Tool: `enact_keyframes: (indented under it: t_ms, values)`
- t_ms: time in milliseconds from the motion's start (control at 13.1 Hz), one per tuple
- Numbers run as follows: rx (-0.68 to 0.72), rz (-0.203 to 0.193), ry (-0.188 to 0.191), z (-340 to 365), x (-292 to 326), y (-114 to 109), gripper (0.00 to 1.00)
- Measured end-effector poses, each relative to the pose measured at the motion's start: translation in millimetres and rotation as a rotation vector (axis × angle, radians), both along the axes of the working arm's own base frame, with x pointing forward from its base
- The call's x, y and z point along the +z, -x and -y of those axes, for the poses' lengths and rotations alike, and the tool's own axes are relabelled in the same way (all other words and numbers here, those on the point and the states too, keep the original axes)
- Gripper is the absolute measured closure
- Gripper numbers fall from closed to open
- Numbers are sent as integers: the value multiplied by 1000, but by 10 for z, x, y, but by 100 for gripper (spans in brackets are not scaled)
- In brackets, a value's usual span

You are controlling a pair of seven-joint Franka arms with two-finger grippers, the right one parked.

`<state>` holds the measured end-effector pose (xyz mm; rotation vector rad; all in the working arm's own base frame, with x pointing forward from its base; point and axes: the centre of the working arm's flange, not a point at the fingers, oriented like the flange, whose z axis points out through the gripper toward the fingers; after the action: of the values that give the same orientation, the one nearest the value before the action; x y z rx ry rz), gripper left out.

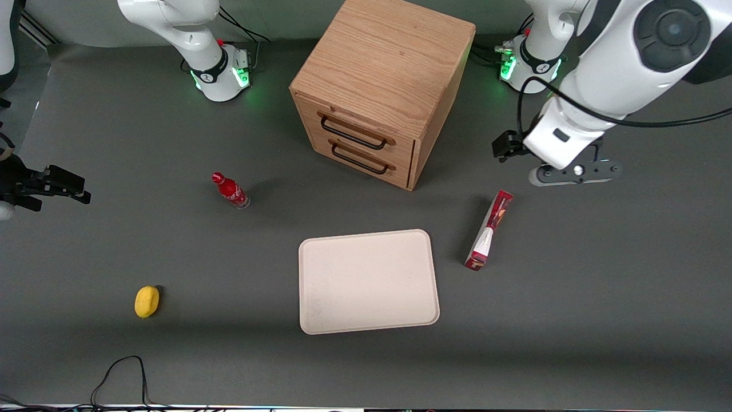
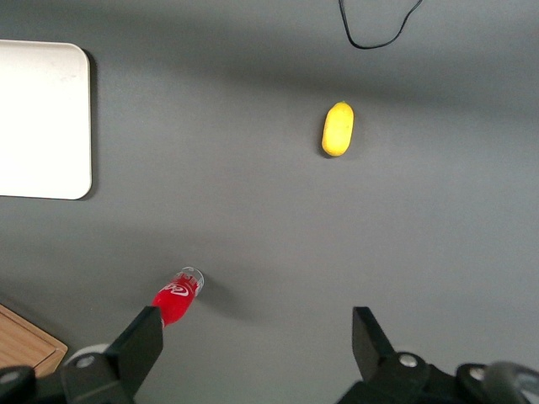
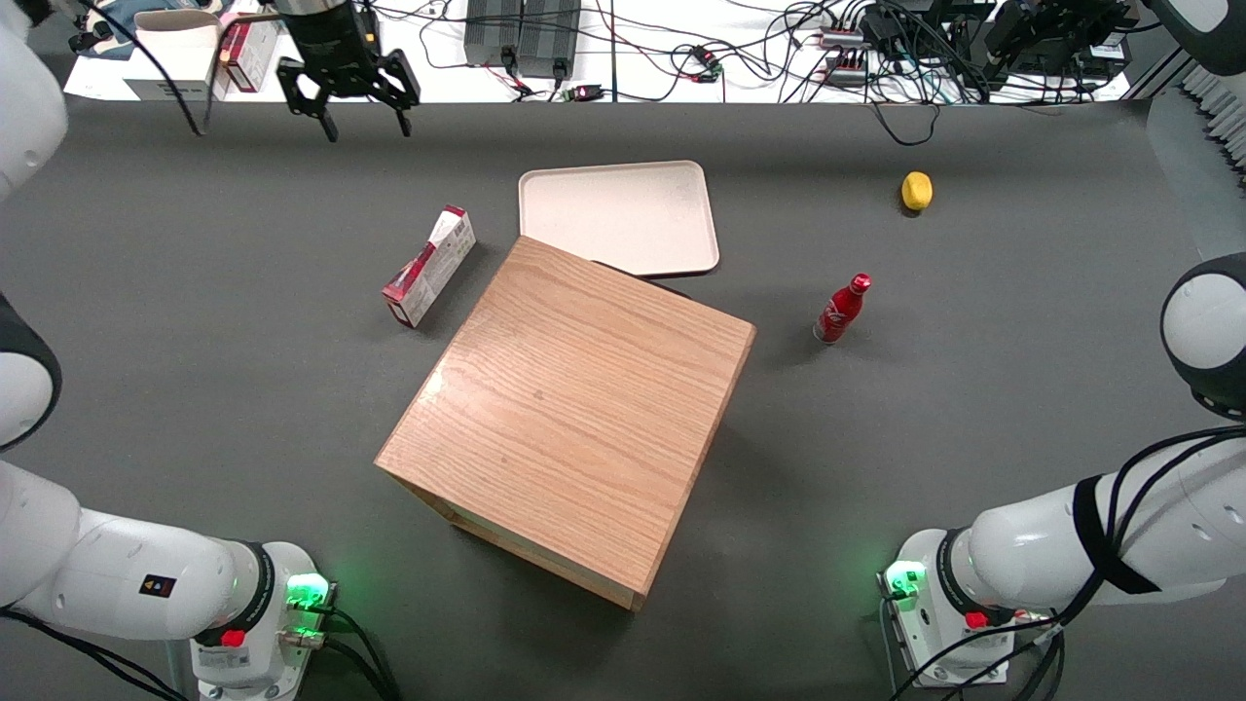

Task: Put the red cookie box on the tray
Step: 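Move the left gripper down over the red-and-white cookie box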

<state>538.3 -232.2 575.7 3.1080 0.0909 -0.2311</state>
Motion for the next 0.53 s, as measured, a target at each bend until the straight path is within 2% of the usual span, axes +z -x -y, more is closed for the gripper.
enact_keyframes:
  t_ms: [229, 534]
  values:
    - [-74, -3, 16, 90, -174, -87, 0]
    - [-354, 15, 68, -56, -748, -274, 0]
